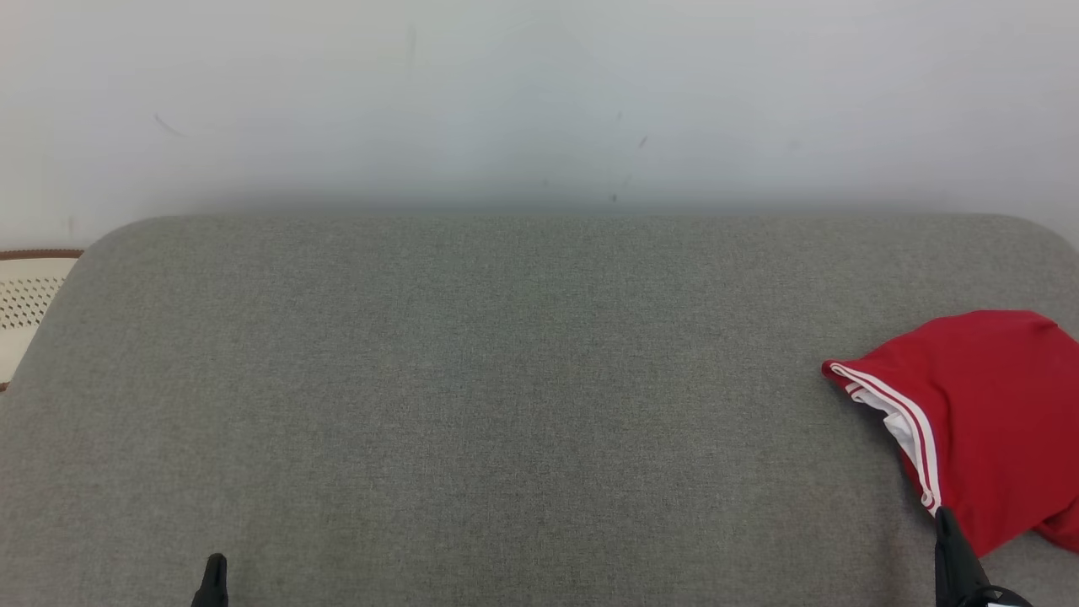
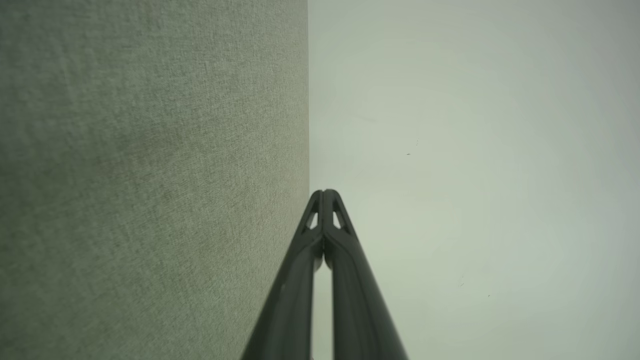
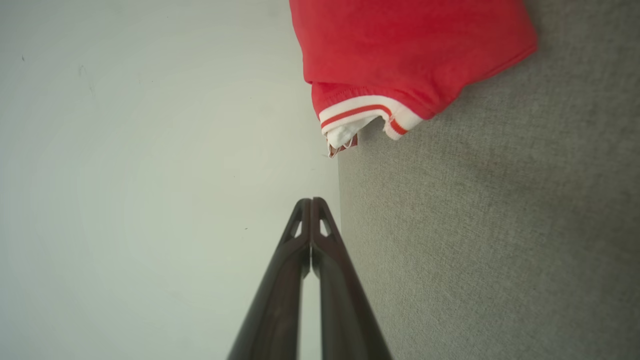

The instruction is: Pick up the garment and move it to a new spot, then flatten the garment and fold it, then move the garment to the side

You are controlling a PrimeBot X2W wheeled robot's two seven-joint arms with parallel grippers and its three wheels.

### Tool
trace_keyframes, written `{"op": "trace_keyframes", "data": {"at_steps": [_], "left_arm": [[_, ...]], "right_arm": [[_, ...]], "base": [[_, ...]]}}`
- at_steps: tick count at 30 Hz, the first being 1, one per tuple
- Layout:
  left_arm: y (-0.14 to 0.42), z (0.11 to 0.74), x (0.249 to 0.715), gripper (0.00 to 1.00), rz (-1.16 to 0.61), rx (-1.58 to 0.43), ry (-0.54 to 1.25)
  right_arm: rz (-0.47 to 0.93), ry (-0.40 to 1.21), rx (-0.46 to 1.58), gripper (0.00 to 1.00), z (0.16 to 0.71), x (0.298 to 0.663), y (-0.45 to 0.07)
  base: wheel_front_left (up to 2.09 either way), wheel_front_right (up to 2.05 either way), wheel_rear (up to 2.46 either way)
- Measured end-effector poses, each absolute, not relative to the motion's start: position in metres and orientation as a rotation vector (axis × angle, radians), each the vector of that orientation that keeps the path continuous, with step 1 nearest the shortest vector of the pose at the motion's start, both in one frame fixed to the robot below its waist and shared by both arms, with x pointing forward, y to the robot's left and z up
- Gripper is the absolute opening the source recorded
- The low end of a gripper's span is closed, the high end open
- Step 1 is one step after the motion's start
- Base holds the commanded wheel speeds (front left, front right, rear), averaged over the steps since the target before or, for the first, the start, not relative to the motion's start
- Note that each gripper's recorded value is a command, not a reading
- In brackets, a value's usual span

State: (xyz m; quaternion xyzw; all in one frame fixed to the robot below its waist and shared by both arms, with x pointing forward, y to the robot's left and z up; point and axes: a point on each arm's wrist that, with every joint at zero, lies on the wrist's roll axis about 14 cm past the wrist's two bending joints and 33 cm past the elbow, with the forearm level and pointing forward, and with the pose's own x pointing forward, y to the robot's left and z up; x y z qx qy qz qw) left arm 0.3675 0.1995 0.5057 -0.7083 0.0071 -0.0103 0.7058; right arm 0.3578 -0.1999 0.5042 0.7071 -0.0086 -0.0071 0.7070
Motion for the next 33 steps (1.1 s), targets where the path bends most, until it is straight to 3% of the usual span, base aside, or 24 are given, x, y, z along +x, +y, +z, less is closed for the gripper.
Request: {"op": "trace_keyframes", "data": {"at_steps": [33], "left_arm": [[0.1995, 0.5058, 0.3675, 0.0, -0.023, -1.574, 0.016]], "right_arm": [[-0.016, -0.019, 1.571, 0.0, 0.5042, 0.3578, -0.1999]], "base": [[0.0, 0.0, 0.0]]}}
